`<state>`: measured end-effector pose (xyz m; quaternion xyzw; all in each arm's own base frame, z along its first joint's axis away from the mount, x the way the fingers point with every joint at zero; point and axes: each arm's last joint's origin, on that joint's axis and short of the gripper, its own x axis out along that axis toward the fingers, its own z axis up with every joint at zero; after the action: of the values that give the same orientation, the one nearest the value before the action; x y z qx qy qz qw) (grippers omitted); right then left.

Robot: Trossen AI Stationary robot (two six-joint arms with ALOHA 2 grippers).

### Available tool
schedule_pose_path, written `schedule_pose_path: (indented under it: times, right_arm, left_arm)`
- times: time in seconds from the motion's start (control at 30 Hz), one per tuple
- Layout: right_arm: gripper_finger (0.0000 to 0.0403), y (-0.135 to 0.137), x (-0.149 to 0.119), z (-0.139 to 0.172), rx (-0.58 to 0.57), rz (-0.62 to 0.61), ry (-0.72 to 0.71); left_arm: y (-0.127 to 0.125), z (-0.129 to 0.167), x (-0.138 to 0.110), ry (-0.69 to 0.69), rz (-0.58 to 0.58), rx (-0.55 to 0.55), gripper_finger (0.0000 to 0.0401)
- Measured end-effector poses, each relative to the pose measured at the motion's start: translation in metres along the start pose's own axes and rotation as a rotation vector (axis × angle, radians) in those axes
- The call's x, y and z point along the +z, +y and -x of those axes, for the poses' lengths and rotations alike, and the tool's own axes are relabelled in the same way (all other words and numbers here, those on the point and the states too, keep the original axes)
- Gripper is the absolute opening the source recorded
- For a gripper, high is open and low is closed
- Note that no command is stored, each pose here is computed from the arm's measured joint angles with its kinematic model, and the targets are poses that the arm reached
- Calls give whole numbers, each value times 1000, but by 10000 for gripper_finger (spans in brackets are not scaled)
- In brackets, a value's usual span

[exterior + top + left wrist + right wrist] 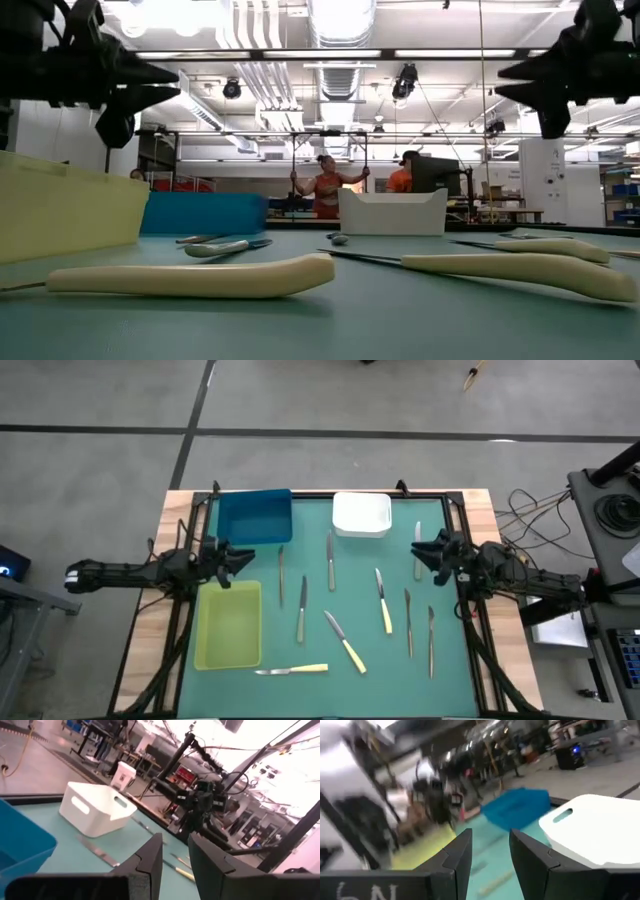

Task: Sort silverware by color (type)
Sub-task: Put the top right green knife into the green bin

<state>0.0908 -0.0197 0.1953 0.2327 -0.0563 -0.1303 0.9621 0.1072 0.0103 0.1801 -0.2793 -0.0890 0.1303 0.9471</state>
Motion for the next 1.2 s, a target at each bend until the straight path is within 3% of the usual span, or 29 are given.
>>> schedule_pose_path:
  times: [0.1,0.2,0.33,0.5,0.67,0.87,1.1,1.2]
  right_arm:
    - [121,1,-1,-6,18,-75,28]
    - [121,1,-3,-13,0,-141,56]
    - [121,-3,-13,-23,-65,-189,149]
    - [121,-4,-18,-38,-161,-255,261]
    - [121,1,-10,-50,-222,-330,329]
    - [121,8,4,-56,-456,-384,538]
    - [121,8,21,-53,-853,-504,758]
    - [121,9,28,-52,-957,-521,843]
  left_arm:
    - [-2,0,6,-76,-31,0,78]
    - [-6,2,20,-260,-96,66,78]
    - [-10,7,34,-435,-97,115,78]
    - [-11,8,37,-460,-230,146,78]
    - [-9,9,38,-455,-401,270,78]
    - [-7,7,34,-414,-463,304,78]
    - [-7,6,34,-418,-414,292,78]
    - [-8,7,36,-442,-399,284,78]
